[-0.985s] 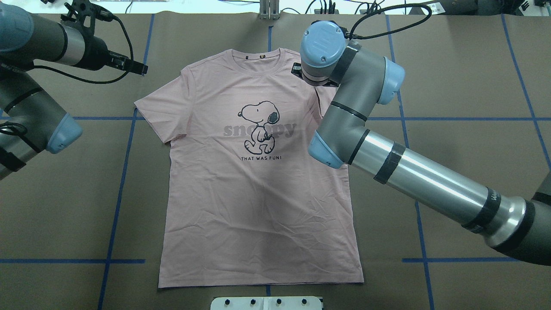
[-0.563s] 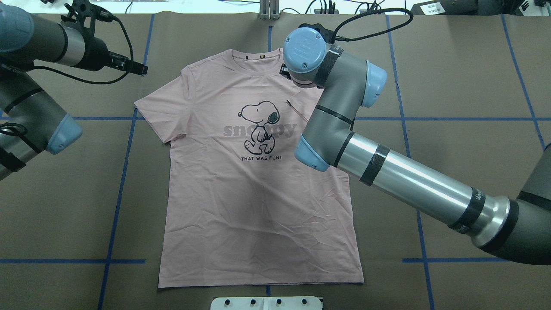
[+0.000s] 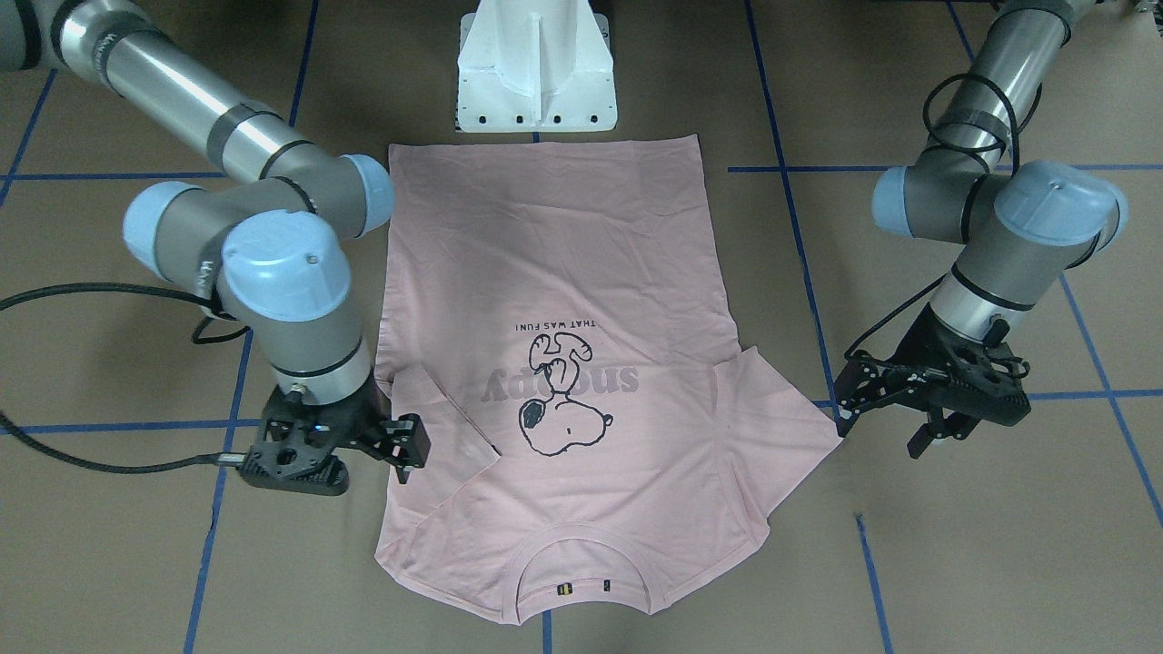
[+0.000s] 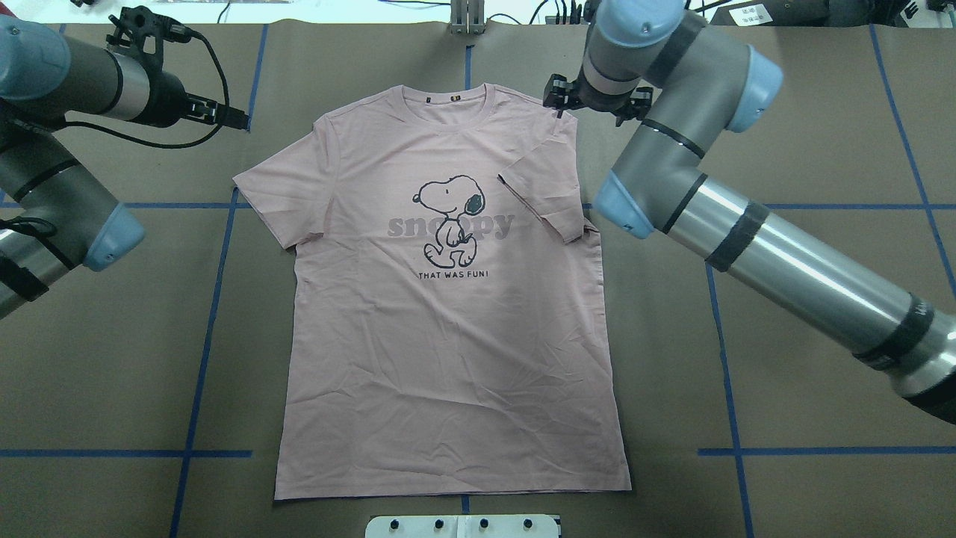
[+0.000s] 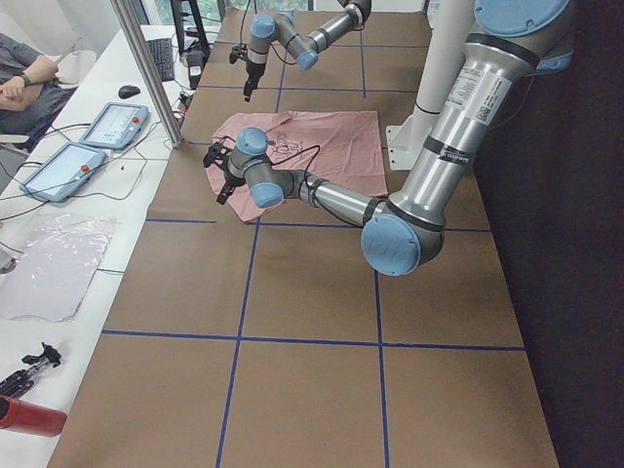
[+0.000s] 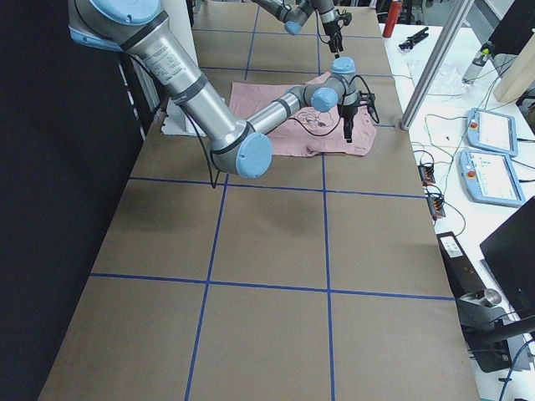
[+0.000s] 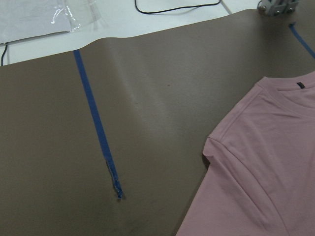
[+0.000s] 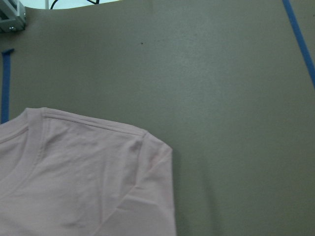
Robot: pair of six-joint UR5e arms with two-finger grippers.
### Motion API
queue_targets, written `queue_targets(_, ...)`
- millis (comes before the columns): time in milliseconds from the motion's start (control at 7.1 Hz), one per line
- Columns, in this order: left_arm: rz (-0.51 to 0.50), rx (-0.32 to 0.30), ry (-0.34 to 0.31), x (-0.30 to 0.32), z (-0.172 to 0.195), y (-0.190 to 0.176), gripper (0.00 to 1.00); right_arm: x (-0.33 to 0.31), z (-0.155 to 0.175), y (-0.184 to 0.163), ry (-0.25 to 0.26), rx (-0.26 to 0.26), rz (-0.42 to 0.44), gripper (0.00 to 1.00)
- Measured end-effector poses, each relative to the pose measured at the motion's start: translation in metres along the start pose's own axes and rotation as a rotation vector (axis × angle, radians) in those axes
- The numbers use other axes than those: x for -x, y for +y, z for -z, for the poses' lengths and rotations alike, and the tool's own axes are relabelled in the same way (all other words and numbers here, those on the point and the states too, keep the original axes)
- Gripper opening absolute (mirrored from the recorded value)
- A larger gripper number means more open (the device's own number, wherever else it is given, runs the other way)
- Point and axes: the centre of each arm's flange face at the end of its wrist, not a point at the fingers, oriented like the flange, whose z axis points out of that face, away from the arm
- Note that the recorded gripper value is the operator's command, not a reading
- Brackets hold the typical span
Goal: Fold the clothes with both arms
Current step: 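Release and raise the right gripper while the left arm moves toward the shirt, then move the left gripper down to the sleeve nearest it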
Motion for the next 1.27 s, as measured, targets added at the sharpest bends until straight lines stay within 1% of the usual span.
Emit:
queue_targets(141, 0.037, -0.002, -0.028, -0.006, -0.014, 0.012, 0.58, -0.05, -0.001, -0.011, -0.025, 0.017, 0.064, 1.0)
queue_targets(282, 0.074, 0.001, -0.049, -0.007, -0.025, 0.021, 0.58, -0.087, -0.004, -0.016, -0.05, 0.024, 0.106, 1.0)
queue_targets(422, 0.116, 0.0, -0.073, -0.006, -0.036, 0.031, 0.58, -0.106, -0.004, -0.016, -0.066, 0.021, 0.13, 1.0)
queue_targets(704, 0.136, 0.004, -0.107, -0.009, -0.055, 0.049, 0.58, -0.116, -0.002, -0.015, -0.077, 0.014, 0.142, 1.0)
queue_targets(1126, 0.128, 0.021, -0.113, -0.014, -0.065, 0.062, 0.58, -0.118, -0.002, -0.015, -0.077, 0.012, 0.141, 1.0)
queue_targets(1267, 0.126, 0.026, -0.115, -0.012, -0.066, 0.066, 0.54, -0.119, -0.002, -0.015, -0.075, 0.012, 0.14, 1.0)
